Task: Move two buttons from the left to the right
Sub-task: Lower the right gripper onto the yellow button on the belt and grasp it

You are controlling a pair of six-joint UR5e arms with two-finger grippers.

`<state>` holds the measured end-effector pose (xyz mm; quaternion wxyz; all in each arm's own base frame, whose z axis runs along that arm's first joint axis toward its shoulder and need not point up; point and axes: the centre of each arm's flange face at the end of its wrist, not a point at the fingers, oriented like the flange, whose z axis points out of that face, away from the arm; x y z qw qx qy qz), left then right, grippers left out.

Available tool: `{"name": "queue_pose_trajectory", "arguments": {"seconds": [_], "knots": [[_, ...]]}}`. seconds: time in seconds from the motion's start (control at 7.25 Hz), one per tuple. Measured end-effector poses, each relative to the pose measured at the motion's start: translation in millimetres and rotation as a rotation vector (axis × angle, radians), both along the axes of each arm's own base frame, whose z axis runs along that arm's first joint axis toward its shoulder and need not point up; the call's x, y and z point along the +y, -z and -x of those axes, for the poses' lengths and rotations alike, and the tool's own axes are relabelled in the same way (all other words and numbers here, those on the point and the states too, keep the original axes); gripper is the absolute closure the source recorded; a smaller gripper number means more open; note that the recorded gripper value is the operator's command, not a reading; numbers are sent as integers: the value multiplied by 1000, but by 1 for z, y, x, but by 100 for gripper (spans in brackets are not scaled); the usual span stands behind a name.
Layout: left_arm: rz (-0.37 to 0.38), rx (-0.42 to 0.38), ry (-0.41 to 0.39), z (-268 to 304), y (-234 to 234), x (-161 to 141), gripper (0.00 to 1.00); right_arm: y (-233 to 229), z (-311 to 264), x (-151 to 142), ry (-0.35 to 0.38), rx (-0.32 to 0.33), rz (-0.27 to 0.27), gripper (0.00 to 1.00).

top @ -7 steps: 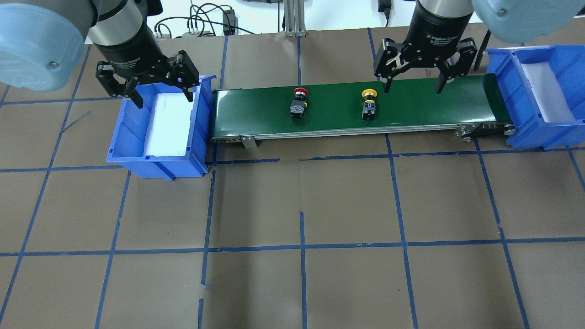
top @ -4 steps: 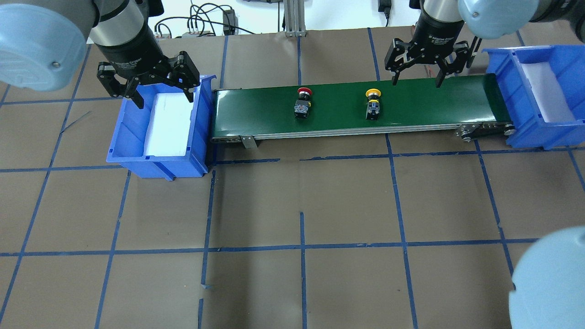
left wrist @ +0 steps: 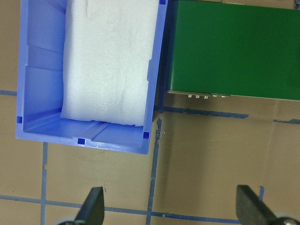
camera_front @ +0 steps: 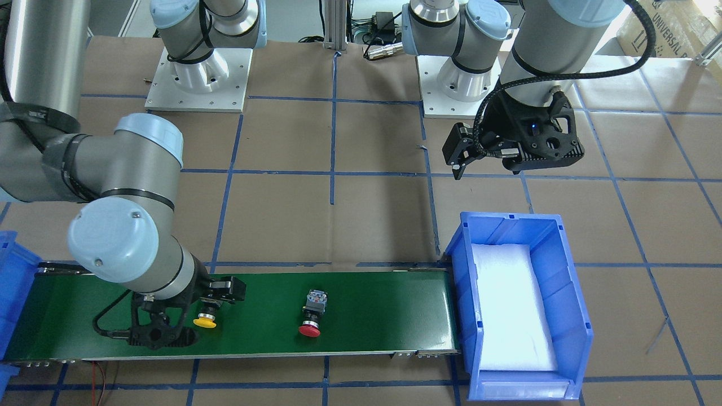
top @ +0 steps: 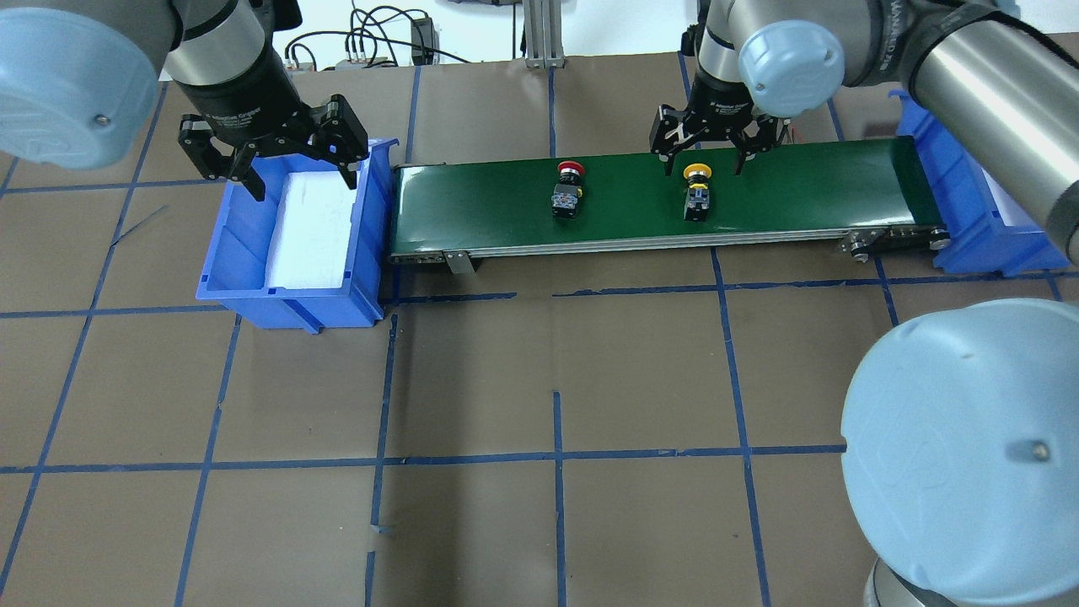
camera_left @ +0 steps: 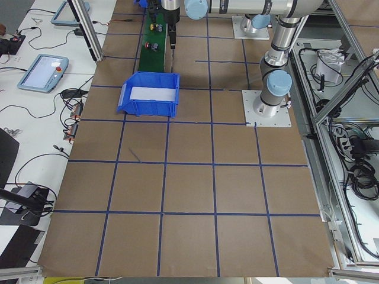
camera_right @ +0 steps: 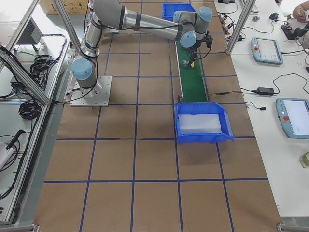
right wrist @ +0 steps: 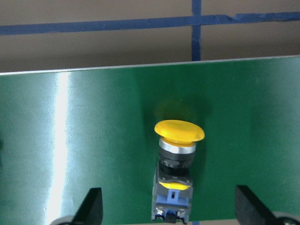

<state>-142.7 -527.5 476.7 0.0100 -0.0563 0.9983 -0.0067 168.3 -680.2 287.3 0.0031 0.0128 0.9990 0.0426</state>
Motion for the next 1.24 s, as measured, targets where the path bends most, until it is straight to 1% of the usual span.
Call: {"name": "queue_pose_trajectory", "arguments": {"seconds": [0.14,0.41,0.55,0.69,0.83,0.97,1.24], "knots": [[-2,-1,0,0,0,0,0,15,1,-2,-3,3,-15,0],[-3,-1,1,1,1,0,0,30,28,-6,21,1,-44,7],[-3,-1,1,1,1,0,0,38,35,-3,31,-1,-62,37],[-4,-1,1,1,1,0,0,45,37,0,37,-5,-74,73],[-4,-1,1,1,1,0,0,45,38,1,35,-9,-74,89],[-4,-1,2,1,1,1,0,42,37,0,24,-13,-65,92],[-2,-1,2,1,1,1,0,33,39,-6,2,-28,-38,93]]}}
